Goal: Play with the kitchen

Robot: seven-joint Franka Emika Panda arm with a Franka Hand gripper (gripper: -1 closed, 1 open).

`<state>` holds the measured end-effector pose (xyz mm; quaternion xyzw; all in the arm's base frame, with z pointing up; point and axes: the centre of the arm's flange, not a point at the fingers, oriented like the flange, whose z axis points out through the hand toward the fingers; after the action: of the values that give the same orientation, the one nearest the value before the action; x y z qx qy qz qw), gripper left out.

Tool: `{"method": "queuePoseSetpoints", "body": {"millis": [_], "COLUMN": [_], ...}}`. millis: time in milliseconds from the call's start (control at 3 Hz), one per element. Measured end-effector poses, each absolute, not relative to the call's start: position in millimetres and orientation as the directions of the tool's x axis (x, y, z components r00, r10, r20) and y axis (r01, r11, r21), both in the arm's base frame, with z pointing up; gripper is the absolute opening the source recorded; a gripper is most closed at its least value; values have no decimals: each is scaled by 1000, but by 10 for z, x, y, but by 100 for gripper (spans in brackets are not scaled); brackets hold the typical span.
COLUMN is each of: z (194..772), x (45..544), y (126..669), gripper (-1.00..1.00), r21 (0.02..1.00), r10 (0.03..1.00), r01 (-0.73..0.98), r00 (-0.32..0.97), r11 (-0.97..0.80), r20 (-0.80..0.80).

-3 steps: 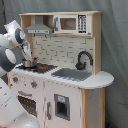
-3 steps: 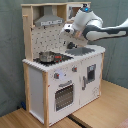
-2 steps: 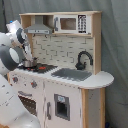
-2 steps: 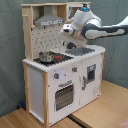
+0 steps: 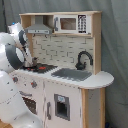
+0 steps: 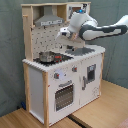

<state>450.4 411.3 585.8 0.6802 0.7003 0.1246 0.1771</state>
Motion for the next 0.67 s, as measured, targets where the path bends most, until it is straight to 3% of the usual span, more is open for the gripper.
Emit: {"method": "queuePoseSetpoints", "body": {"millis": [667], "z": [5785], "x": [4672], "y": [4193], "gripper": [100], "r21": [405], "r10": [994], "r01": [910], "r00": [-54], "r11": [86], "r20": [-90]}}
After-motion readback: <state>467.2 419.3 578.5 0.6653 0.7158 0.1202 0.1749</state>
